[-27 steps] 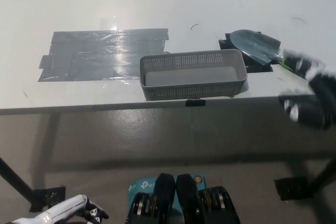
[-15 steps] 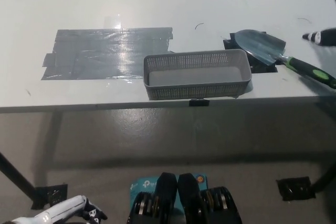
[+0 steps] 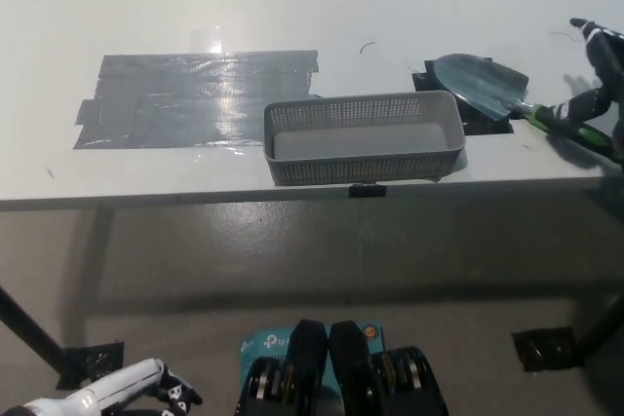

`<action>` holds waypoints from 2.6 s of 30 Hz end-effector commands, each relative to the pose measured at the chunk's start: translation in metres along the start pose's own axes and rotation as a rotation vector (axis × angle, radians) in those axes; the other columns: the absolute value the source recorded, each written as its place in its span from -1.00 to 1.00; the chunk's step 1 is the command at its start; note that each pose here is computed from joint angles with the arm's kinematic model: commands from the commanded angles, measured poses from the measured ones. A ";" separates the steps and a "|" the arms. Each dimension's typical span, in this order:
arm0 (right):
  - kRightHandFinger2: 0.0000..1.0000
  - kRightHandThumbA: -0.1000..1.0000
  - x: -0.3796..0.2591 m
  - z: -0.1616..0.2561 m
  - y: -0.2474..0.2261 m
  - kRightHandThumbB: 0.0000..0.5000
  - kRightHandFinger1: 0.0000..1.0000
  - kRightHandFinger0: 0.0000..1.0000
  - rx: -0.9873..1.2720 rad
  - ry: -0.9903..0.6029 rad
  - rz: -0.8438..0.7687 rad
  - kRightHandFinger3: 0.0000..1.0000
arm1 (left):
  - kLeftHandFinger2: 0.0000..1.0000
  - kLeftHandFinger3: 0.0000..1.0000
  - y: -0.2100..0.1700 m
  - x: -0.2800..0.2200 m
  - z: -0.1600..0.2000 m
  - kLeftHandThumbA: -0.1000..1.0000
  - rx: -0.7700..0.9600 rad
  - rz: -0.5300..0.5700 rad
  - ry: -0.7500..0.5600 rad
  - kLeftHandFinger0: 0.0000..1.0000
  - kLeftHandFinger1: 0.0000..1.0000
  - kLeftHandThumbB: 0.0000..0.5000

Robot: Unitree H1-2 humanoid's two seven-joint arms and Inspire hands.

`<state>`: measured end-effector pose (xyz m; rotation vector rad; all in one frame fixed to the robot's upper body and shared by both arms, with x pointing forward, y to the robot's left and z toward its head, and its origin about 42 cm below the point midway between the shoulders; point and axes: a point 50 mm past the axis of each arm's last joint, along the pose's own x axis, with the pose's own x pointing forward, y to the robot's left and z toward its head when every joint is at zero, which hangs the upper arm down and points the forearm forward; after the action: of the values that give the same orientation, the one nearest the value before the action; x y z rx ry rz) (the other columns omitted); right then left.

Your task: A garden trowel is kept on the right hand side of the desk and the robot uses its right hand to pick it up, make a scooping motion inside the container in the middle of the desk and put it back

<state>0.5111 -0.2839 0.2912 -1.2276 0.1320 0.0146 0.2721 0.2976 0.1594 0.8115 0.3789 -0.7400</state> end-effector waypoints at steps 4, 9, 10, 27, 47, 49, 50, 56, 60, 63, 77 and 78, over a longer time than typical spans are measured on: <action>1.00 0.73 0.015 -0.006 -0.018 0.33 1.00 1.00 -0.012 -0.030 -0.028 1.00 | 0.47 0.52 0.011 -0.005 0.004 1.00 0.016 0.018 0.003 0.78 0.39 0.89; 1.00 0.59 0.023 -0.034 -0.012 0.21 1.00 1.00 -0.023 0.051 0.006 1.00 | 0.46 0.51 0.011 -0.007 0.004 1.00 0.018 0.019 0.002 0.70 0.36 0.83; 1.00 0.53 0.025 -0.041 -0.011 0.16 1.00 1.00 -0.018 0.080 0.016 1.00 | 0.47 0.52 0.011 -0.007 0.004 1.00 0.015 0.019 0.001 0.69 0.36 0.88; 1.00 0.30 0.043 -0.026 0.020 0.19 1.00 1.00 -0.106 0.037 0.107 1.00 | 0.56 0.64 0.013 -0.010 0.011 1.00 0.078 0.015 0.014 0.84 0.46 1.00; 1.00 -0.01 0.048 -0.053 0.004 0.04 1.00 1.00 -0.302 0.152 0.232 1.00 | 0.49 0.53 0.022 -0.006 0.016 1.00 0.072 0.016 -0.005 0.74 0.42 0.97; 1.00 0.11 0.048 -0.063 0.007 0.05 1.00 1.00 -0.323 0.211 0.270 1.00 | 0.48 0.52 0.024 -0.004 0.017 1.00 0.076 0.018 -0.002 0.81 0.44 0.95; 1.00 0.15 0.048 -0.072 0.012 0.02 1.00 1.00 -0.341 0.259 0.312 1.00 | 0.46 0.48 0.023 -0.004 0.017 1.00 0.065 0.016 -0.008 0.81 0.42 0.90; 1.00 0.26 0.048 -0.077 0.023 0.08 1.00 1.00 -0.345 0.285 0.383 1.00 | 0.47 0.52 0.027 -0.002 0.020 1.00 0.077 0.010 -0.011 0.73 0.37 1.00; 1.00 0.30 0.051 -0.061 0.033 0.17 1.00 1.00 -0.339 0.245 0.416 1.00 | 0.50 0.54 0.028 -0.002 0.024 1.00 0.089 0.007 -0.021 0.68 0.39 0.96; 1.00 0.26 0.054 -0.043 0.037 0.15 1.00 1.00 -0.361 0.199 0.414 1.00 | 0.52 0.55 0.030 -0.001 0.025 1.00 0.092 0.004 -0.023 0.63 0.40 0.98; -0.38 -1.00 0.044 -0.023 0.057 -0.10 -0.83 -1.00 -0.671 0.024 0.352 0.60 | 0.49 0.52 0.035 0.001 0.028 1.00 0.092 0.014 -0.033 0.61 0.40 1.00; -0.48 -1.00 0.039 -0.031 0.068 -0.56 -0.95 -1.00 -0.695 0.010 0.292 0.68 | 0.50 0.55 0.035 0.001 0.028 1.00 0.093 0.007 -0.036 0.59 0.39 0.97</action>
<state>0.5549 -0.2848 0.2391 -1.7310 0.3960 0.3309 0.2951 0.2905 0.1871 0.8808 0.3156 -0.7589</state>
